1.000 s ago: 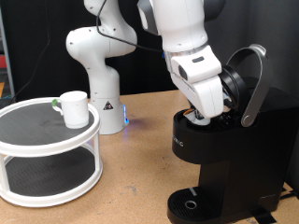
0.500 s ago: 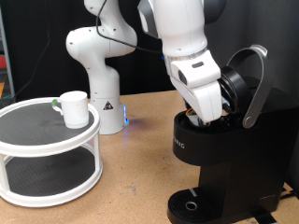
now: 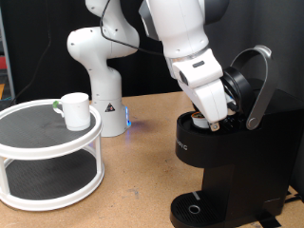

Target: Make a cup of coffee with the keurig machine

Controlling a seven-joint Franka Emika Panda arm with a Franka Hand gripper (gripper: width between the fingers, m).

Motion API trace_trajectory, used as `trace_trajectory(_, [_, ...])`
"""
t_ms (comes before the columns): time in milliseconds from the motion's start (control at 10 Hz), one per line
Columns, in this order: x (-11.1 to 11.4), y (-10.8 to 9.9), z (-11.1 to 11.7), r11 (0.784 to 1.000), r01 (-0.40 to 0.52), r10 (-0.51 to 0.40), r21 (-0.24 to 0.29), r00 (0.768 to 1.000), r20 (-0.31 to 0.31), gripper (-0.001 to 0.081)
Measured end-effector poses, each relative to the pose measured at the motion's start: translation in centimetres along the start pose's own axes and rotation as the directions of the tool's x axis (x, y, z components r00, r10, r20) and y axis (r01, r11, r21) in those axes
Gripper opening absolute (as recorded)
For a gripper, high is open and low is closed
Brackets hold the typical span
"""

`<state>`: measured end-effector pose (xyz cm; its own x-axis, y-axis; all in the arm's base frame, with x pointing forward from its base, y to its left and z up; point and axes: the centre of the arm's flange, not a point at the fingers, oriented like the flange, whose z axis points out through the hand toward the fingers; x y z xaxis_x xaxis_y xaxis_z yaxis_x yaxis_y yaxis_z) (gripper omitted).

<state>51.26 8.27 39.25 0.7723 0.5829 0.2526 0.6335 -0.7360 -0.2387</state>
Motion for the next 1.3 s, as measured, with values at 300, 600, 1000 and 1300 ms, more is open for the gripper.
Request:
trace_trajectory(300, [0.0,-0.2,-1.4,1.000,0.003,-0.002,0.017,0.999,-0.046,0.0808])
trace_trajectory(600, [-0.7,-0.7,-3.1,0.998,0.018,-0.016,0.054,0.999,-0.036,0.0808])
trace_trajectory(1000, [-1.3,-1.2,-3.5,0.998,0.039,-0.040,0.056,0.999,0.006,0.0808])
trace_trajectory(1300, [-2.2,-1.1,-2.2,0.999,0.026,-0.027,0.020,0.998,0.051,0.0808])
